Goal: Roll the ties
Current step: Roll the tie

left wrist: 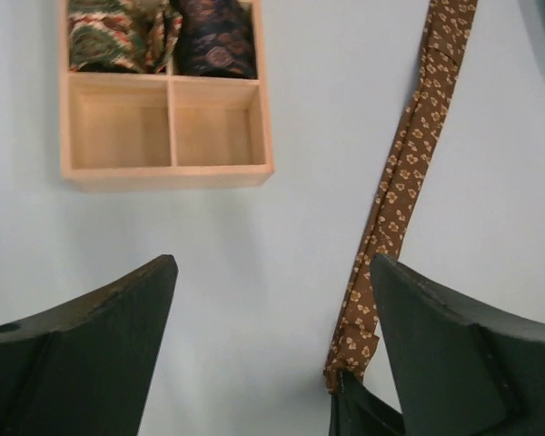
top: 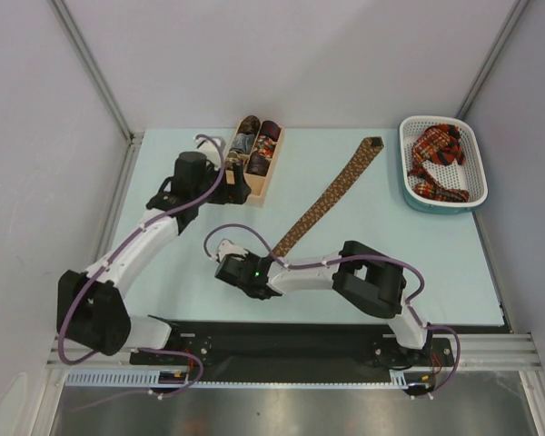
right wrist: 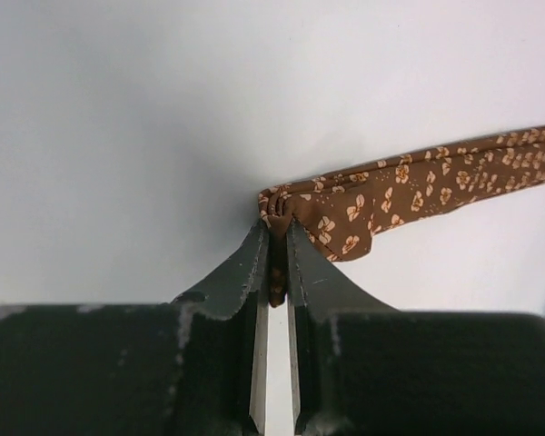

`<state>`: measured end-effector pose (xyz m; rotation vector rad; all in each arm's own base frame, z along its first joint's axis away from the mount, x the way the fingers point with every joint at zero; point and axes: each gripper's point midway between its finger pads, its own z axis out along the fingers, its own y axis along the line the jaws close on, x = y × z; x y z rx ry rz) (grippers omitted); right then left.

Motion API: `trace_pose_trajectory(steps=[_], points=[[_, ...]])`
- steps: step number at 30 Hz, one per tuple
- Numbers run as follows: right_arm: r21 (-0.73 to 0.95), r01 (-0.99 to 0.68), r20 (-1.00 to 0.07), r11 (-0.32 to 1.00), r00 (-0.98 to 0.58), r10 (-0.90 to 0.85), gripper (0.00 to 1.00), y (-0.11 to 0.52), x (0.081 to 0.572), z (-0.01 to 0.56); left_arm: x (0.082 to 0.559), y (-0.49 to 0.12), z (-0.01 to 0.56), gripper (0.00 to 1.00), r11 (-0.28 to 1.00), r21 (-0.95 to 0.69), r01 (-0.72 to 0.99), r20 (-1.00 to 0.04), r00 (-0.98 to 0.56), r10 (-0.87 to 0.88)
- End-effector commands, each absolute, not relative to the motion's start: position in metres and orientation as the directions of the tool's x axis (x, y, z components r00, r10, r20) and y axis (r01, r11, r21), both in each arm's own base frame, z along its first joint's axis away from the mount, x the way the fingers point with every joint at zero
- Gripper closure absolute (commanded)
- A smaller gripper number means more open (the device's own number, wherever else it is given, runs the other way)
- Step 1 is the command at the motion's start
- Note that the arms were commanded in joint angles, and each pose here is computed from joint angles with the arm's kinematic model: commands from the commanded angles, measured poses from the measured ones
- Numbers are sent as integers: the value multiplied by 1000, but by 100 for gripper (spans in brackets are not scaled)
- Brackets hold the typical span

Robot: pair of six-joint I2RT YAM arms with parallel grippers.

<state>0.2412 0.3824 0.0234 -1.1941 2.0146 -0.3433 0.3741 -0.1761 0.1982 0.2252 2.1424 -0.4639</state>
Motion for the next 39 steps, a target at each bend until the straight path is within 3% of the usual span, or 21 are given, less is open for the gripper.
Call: trace_pose_trajectory(steps=[1,15,19,27,33,39], points=[[-449,-697,-523,559,-302,-797,100,387,234,32,374,-168,222,0,885,-366,289,-848,-495,-190],[-185,-758,-665,626,-373,-648,100,390,240,66,369,-90,190,0,808,-589,-13,-724,-437,-534],[-62,-766,-697,639,-425,-577,100,390,248,75,364,-90,185,0,799,-601,-11,-718,-432,-546],[391,-752,-645,531,-636,-425,100,394,244,85,357,-112,147,0,852,-522,48,-729,-545,-416],[589,-674,-591,446,-735,-332,100,383,260,94,345,-143,134,0,924,-367,105,-774,-586,-240],[745,-578,-501,333,-815,-291,100,373,265,101,328,-187,124,0,917,-259,302,-805,-593,-32]])
